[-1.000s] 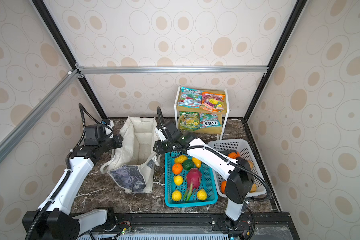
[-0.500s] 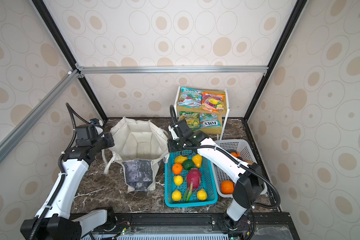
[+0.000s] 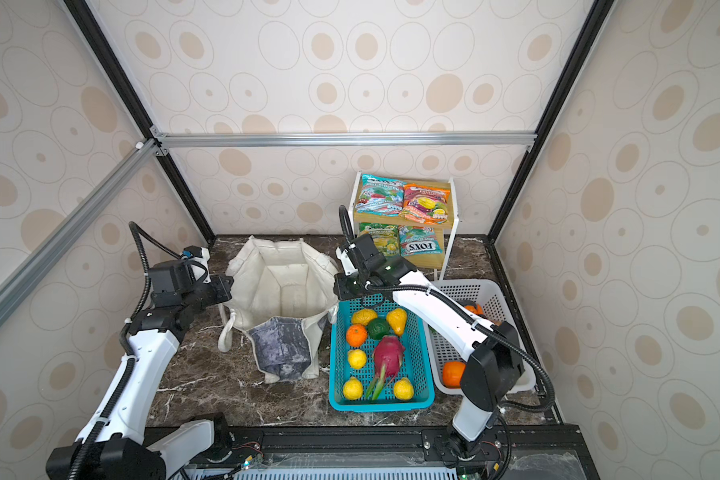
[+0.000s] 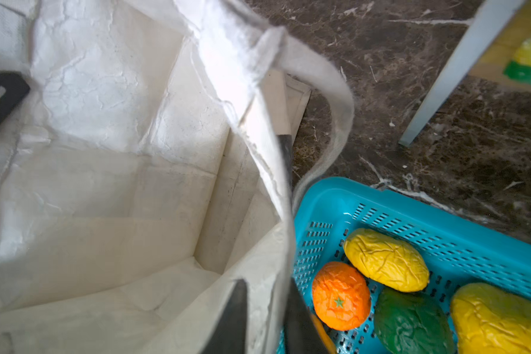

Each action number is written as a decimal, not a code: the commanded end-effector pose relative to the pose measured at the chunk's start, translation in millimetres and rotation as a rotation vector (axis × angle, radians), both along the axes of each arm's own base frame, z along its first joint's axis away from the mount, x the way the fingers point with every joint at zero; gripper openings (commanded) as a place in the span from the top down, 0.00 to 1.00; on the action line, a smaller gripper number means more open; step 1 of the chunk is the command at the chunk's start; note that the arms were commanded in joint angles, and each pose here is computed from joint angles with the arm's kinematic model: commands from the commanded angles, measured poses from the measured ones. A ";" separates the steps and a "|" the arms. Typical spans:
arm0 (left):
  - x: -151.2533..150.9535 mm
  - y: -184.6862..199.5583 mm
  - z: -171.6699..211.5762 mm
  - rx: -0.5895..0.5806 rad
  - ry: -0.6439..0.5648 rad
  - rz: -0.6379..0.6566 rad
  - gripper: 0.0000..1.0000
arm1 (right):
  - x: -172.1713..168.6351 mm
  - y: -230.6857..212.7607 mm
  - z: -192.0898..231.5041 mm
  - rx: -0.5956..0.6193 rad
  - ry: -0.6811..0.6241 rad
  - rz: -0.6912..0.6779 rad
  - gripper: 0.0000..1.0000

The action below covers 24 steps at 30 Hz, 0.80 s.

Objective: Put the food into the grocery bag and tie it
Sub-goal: 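Release the bag rim with the right gripper and move it over the teal basket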

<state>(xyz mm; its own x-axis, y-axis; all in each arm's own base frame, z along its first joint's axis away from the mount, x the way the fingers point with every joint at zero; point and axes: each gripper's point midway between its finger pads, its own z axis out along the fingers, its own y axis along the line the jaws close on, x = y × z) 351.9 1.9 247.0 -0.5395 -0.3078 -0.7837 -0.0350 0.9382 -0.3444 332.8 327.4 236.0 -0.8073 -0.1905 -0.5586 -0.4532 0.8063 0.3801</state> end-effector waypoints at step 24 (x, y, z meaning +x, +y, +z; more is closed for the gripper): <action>-4.0 -4.0 3.8 0.015 -0.178 -0.027 1.00 | -92.2 -156.0 11.3 -0.168 -0.103 -0.232 0.00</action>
